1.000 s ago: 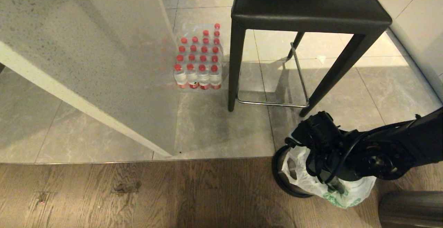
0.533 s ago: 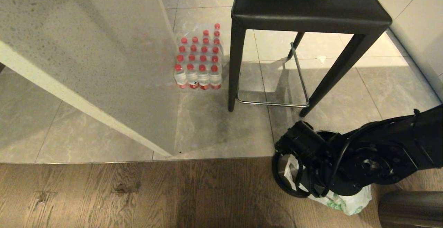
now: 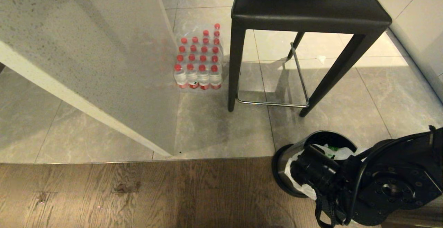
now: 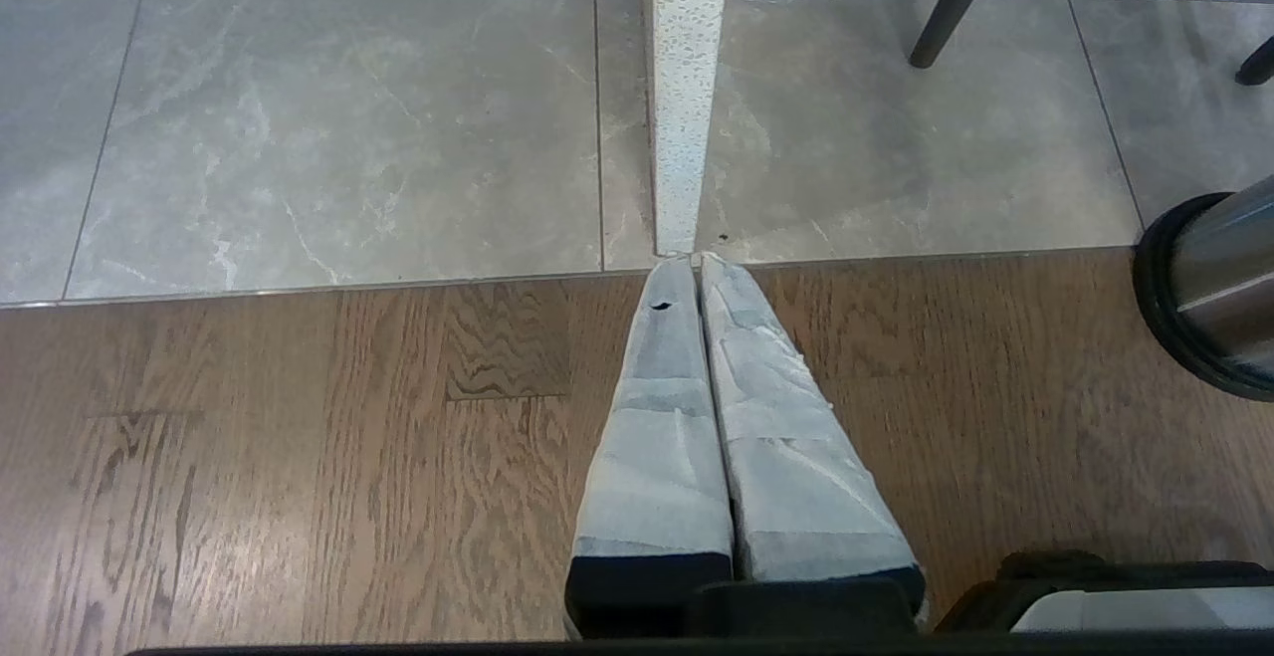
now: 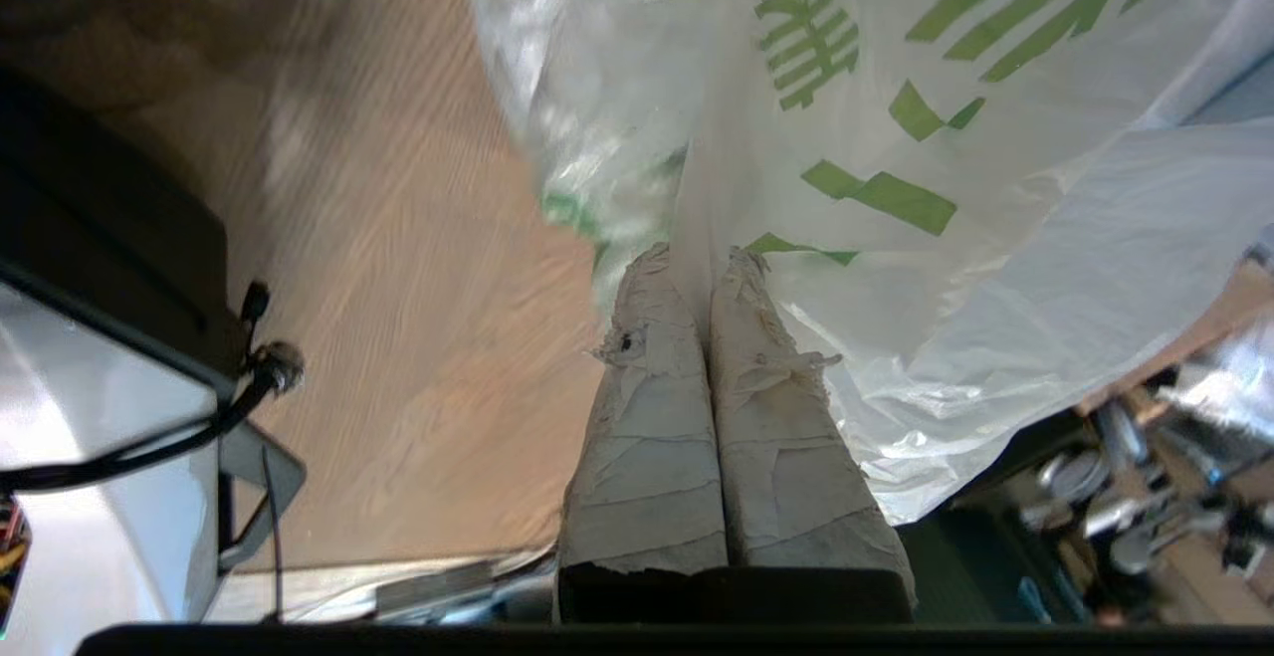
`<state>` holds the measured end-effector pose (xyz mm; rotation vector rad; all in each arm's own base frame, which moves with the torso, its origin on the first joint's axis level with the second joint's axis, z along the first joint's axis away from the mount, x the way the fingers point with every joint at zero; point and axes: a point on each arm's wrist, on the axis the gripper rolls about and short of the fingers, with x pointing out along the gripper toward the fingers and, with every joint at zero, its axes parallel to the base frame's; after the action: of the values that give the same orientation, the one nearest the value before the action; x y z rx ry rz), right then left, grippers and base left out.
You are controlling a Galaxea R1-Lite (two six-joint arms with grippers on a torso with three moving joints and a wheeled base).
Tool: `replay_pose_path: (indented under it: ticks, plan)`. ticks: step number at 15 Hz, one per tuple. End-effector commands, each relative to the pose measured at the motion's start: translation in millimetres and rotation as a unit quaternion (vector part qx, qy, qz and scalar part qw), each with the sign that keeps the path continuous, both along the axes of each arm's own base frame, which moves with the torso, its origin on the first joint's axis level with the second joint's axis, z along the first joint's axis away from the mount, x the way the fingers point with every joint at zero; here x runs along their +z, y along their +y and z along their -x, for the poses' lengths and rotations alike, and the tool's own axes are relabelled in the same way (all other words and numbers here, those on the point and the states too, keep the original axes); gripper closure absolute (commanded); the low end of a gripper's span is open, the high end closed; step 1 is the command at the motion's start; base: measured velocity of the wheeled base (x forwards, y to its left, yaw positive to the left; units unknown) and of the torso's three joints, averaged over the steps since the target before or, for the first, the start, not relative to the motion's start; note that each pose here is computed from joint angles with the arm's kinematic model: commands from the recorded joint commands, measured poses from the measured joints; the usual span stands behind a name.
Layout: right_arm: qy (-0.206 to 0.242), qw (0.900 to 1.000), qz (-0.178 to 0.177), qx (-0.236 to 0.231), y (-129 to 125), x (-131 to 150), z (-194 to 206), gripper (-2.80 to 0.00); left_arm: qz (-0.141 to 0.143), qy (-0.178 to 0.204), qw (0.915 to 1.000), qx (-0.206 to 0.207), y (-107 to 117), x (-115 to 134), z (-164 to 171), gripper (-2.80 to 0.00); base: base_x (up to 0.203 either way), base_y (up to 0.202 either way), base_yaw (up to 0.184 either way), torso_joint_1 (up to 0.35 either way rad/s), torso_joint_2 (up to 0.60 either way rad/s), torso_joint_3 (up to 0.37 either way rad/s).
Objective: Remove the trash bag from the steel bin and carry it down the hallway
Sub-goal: Pick up the trash bag
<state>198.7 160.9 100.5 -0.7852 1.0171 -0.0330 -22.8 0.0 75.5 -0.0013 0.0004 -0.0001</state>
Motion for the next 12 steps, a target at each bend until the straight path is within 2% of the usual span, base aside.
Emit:
replay_pose_path:
  ticks: [1, 3, 5, 9, 11, 12]
  plan:
    - [0.003, 1.0, 0.004, -0.01, 1.4, -8.0, -1.1, 0.0, 0.0, 0.0, 1.0, 0.0, 0.0, 0.0, 0.0, 0.0, 0.0, 0.0, 0.0, 0.0, 0.0, 0.0]
    - [-0.009, 0.999, -0.01, -0.036, -3.9, -4.7, -4.8, 0.0, 0.0, 0.0, 1.0, 0.0, 0.0, 0.0, 0.0, 0.0, 0.0, 0.0, 0.0, 0.0, 0.0, 0.0]
    - [-0.02, 0.997, -0.004, -0.074, -17.4, -5.6, -11.3, 0.0, 0.0, 0.0, 1.0, 0.0, 0.0, 0.0, 0.0, 0.0, 0.0, 0.0, 0.0, 0.0, 0.0, 0.0]
    - [-0.059, 0.985, -0.006, -0.163, -52.9, 6.2, -36.3, 0.0, 0.0, 0.0, 1.0, 0.0, 0.0, 0.0, 0.0, 0.0, 0.0, 0.0, 0.0, 0.0, 0.0, 0.0]
    - [-0.071, 0.983, -0.015, -0.168, -60.5, 16.9, -28.7, 0.0, 0.0, 0.0, 1.0, 0.0, 0.0, 0.0, 0.0, 0.0, 0.0, 0.0, 0.0, 0.0, 0.0, 0.0]
    - [-0.065, 0.983, -0.011, -0.169, -61.9, 13.5, -26.3, 0.0, 0.0, 0.0, 1.0, 0.0, 0.0, 0.0, 0.0, 0.0, 0.0, 0.0, 0.0, 0.0, 0.0, 0.0]
